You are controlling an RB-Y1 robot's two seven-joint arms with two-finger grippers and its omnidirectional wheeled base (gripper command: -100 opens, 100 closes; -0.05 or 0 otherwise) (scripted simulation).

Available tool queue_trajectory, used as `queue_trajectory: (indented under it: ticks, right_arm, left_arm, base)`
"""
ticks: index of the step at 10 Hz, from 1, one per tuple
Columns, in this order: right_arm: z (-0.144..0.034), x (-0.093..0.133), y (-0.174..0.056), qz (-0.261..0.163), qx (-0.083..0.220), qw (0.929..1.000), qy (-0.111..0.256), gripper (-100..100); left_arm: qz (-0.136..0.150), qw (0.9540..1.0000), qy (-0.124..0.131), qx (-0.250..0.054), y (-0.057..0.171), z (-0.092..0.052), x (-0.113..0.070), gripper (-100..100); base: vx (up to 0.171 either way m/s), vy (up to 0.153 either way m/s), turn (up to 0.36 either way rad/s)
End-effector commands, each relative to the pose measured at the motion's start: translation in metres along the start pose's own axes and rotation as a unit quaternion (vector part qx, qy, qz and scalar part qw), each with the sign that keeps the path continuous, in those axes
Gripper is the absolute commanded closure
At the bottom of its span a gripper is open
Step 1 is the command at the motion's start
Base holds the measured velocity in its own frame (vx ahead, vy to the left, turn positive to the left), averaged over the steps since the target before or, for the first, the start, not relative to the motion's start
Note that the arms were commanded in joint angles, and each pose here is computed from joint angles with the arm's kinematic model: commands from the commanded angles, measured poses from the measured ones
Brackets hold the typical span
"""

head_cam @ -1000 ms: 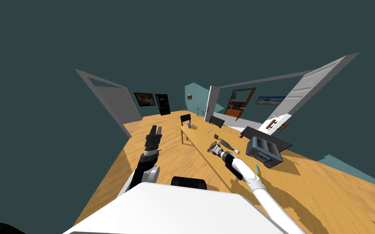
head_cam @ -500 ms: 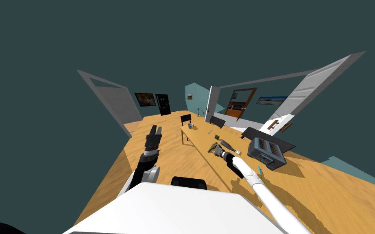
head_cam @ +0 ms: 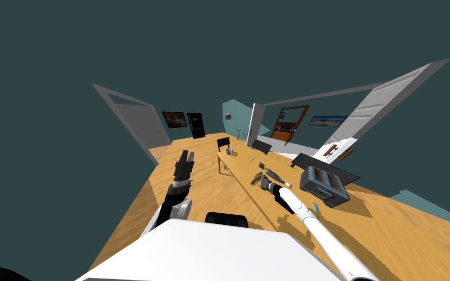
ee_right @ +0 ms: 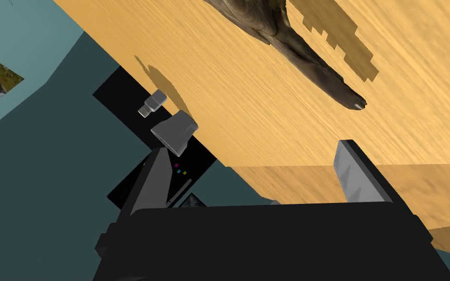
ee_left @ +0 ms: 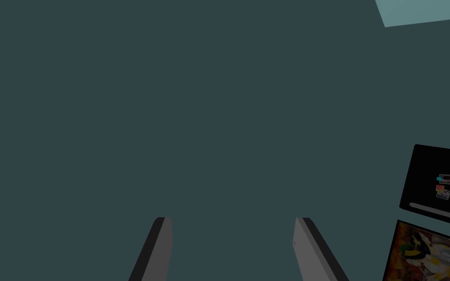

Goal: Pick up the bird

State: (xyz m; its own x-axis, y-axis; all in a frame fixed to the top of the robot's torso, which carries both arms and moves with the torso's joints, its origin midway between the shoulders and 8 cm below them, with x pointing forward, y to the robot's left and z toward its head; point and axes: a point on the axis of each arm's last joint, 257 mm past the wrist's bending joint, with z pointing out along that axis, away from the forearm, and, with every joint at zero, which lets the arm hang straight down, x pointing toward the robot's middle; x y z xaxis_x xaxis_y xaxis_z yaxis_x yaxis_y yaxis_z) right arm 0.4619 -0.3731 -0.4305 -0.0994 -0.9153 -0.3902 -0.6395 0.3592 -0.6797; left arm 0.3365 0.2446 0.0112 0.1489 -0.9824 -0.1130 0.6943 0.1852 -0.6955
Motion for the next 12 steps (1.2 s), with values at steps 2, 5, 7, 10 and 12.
queue_trajectory:
  ticks: [2,5,7,10,12]
  right_arm:
    - [-0.001,0.026,0.005,-0.051,-0.02,0.9981,0.03,-100]
    - [-0.001,0.044,0.009,-0.094,-0.037,0.9934,0.054,-100]
    - [-0.002,0.059,0.011,-0.125,-0.052,0.9882,0.072,-100]
    - [-0.005,0.085,0.017,-0.178,-0.081,0.9755,0.1,-100]
    - [-0.007,0.097,0.021,-0.201,-0.096,0.9685,0.112,-100]
  left_arm:
    - [0.0,1.0,0.0,0.0,0.0,0.0,0.0,0]
    - [0.0,1.0,0.0,0.0,0.0,0.0,0.0,0]
    - [0.0,1.0,0.0,0.0,0.0,0.0,0.0,0]
    - [0.0,1.0,0.0,0.0,0.0,0.0,0.0,0]
    - [0.0,1.0,0.0,0.0,0.0,0.0,0.0,0]
  base:
    - [0.033,0.022,0.012]
    - [0.045,0.024,0.01]
    - [0.049,0.018,0.013]
    - [0.045,0.03,0.013]
    - [0.064,0.045,0.019]
